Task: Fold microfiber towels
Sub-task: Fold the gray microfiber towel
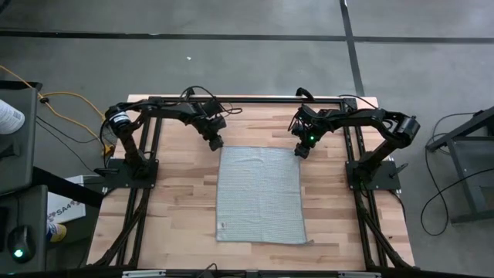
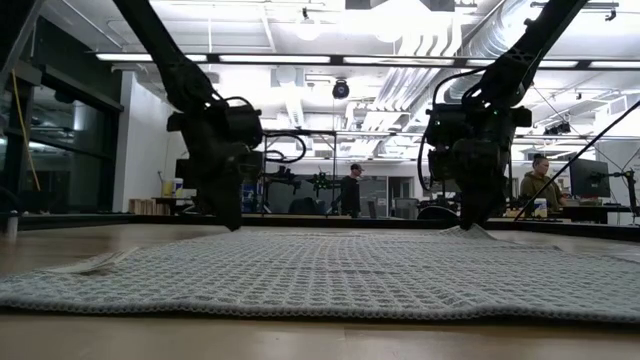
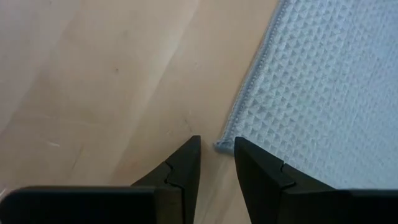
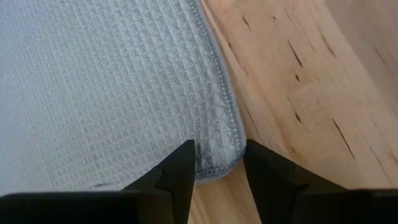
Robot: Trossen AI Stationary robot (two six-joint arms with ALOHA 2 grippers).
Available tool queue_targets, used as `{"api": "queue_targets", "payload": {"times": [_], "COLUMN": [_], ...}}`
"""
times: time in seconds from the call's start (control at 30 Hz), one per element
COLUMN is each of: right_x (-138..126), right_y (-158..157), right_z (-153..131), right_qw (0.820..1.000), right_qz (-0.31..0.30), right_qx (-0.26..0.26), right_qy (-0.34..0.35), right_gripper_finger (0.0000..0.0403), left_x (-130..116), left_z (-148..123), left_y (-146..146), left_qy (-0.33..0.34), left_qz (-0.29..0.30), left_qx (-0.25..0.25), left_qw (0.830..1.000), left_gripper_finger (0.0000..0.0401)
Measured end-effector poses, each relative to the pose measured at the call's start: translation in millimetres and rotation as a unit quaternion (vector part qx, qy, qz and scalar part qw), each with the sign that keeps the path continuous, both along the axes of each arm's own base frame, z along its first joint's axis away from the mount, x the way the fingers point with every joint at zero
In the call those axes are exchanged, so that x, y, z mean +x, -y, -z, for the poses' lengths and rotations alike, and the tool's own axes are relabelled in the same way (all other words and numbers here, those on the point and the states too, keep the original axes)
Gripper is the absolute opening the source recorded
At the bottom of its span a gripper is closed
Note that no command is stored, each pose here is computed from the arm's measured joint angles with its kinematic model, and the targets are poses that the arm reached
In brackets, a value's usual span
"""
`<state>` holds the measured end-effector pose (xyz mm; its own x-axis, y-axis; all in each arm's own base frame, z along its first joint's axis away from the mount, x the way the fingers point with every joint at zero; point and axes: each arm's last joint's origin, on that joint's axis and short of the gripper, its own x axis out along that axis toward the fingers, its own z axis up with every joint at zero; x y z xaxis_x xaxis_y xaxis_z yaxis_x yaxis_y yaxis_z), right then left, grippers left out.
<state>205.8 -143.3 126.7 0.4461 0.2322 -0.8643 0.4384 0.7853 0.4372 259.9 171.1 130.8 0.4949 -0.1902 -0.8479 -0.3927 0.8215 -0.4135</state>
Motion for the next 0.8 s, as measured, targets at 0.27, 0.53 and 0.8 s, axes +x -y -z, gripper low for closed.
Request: {"api": "queue_targets", "payload": {"times": [0.27,0.53,0.8], "right_x": [0.1,0.1,0.3], "right_y": [0.1,0.1,-0.2], "right_z": [0.0,0.0,-0.2], "right_qw": [1.000,1.000,1.000], "right_qz": [-0.001,-0.001,-0.003], "right_qx": [-0.001,-0.001,0.005], "right_qy": [0.001,0.001,0.005], "right_gripper_finger": [0.0130,0.0130,0.0130], "left_x": [5.8,3.7,5.6], "left_z": [-5.8,-5.6,-6.1], "left_y": [-1.3,3.8,3.5], "left_qy": [0.017,0.012,0.021], "left_qz": [0.013,0.032,0.039], "left_qx": [-0.021,-0.052,-0.043], "left_qw": [1.000,0.998,0.998], "left_gripper_finger": [0.0102,0.0102,0.0102]}}
